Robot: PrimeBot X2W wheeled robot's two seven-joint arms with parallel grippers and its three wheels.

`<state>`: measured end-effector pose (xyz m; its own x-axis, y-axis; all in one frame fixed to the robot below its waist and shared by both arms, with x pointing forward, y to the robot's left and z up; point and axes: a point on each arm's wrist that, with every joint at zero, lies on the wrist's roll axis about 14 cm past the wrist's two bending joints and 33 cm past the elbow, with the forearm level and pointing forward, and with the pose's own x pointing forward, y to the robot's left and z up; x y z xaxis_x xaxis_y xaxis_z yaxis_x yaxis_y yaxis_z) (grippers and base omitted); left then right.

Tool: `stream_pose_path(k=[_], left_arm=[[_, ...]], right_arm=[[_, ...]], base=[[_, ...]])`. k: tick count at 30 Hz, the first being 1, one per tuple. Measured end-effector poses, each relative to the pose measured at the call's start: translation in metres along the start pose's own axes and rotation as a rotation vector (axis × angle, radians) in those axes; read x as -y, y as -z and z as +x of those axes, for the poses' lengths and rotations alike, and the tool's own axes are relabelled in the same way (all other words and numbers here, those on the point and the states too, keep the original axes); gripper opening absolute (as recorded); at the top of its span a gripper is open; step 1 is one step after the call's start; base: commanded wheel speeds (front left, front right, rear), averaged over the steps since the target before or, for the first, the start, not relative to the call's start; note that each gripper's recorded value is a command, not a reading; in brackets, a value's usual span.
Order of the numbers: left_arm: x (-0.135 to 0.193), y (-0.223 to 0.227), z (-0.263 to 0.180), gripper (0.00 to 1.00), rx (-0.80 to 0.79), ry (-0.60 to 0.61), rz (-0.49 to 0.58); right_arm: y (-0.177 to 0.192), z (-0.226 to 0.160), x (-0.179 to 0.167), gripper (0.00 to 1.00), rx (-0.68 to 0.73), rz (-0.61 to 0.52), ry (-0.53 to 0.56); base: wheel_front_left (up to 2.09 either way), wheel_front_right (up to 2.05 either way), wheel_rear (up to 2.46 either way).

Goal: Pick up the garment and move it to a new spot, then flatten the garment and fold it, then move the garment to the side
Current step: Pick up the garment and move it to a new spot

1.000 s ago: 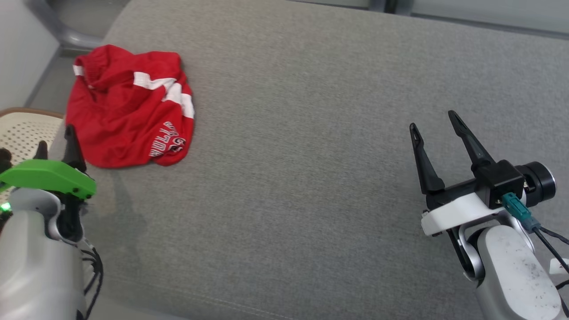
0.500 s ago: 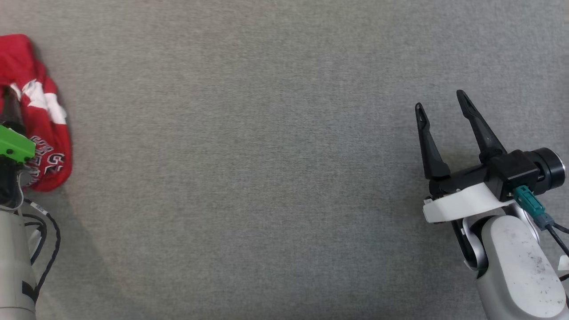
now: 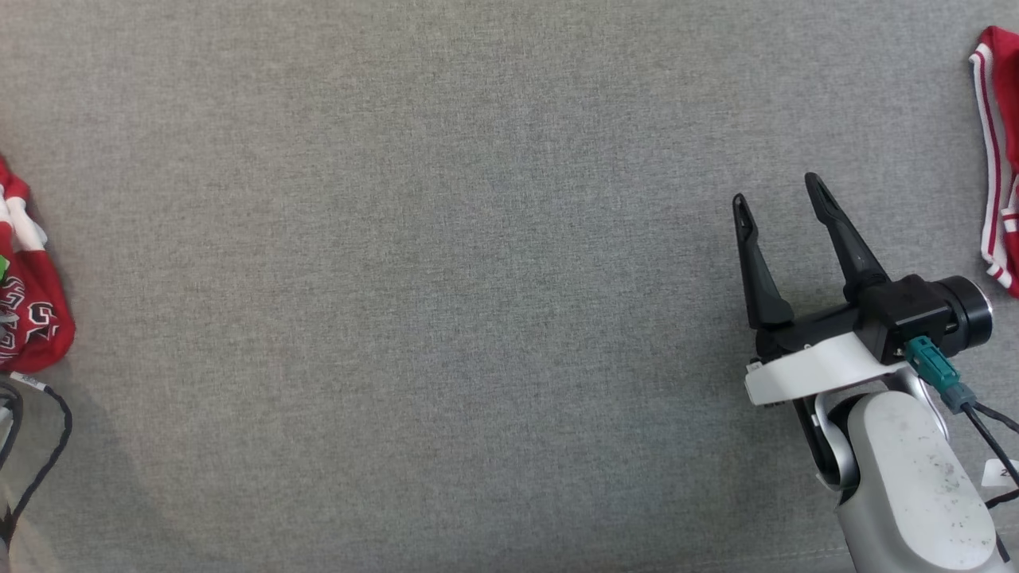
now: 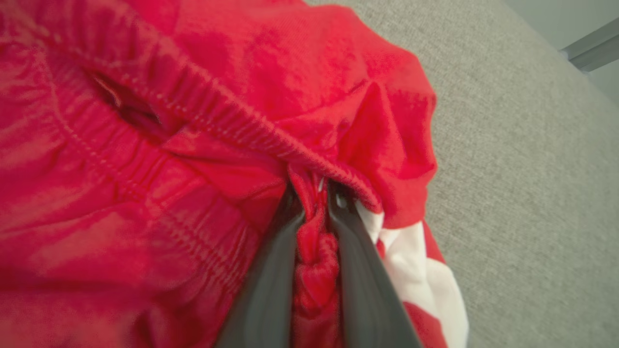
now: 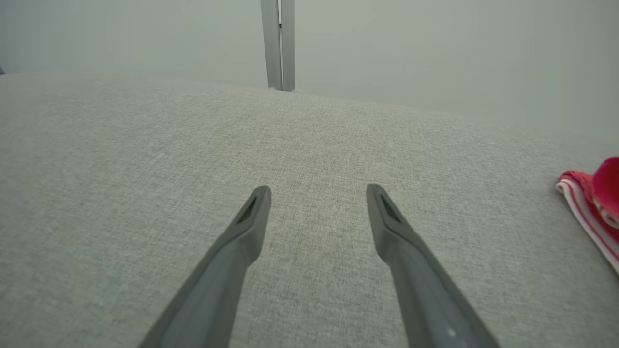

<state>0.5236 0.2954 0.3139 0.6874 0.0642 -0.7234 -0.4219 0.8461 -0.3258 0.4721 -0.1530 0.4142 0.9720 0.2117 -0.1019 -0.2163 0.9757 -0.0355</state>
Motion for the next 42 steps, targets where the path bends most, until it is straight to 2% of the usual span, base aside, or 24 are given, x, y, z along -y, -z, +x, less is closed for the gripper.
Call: stream_pose_path(k=[6,11,18,22,27,31,37,40,42], left_arm=[[0.008,-0.023,-0.033,0.00,0.094,0.060,-0.001],[0.035,-0.085,-0.078,0.00,0.269,0.162,0.024],[0.094,-0.142,-0.160,0.00,0.455,0.342,0.102],[0.145,-0.154,-0.211,0.00,0.529,0.510,0.143],[0.222,-0.136,-0.262,0.00,0.556,0.740,0.230],[0.278,-0.102,-0.283,0.00,0.509,0.903,0.294],[0.344,-0.035,-0.295,0.00,0.379,1.106,0.321],[0.368,0.004,-0.289,0.00,0.329,1.150,0.378],[0.381,0.034,-0.283,0.00,0.243,1.195,0.341]], right_arm=[[-0.026,-0.003,-0.011,1.00,0.060,0.030,-0.010],[-0.050,-0.011,-0.017,1.00,0.112,0.051,-0.009],[-0.084,-0.028,-0.021,1.00,0.192,0.069,0.002],[-0.098,-0.041,-0.017,1.00,0.227,0.075,0.022],[-0.109,-0.060,0.004,1.00,0.255,0.066,0.093],[-0.114,-0.078,0.025,1.00,0.270,0.053,0.162],[-0.113,-0.106,0.053,1.00,0.268,0.030,0.260],[-0.112,-0.118,0.065,1.00,0.264,0.029,0.303],[-0.111,-0.126,0.072,1.00,0.262,0.032,0.332]], base=[[0.00,0.00,0.00],[0.00,0.00,0.00],[0.00,0.00,0.00],[0.00,0.00,0.00],[0.00,0.00,0.00],[0.00,0.00,0.00],[0.00,0.00,0.00],[0.00,0.00,0.00],[0.00,0.00,0.00]])
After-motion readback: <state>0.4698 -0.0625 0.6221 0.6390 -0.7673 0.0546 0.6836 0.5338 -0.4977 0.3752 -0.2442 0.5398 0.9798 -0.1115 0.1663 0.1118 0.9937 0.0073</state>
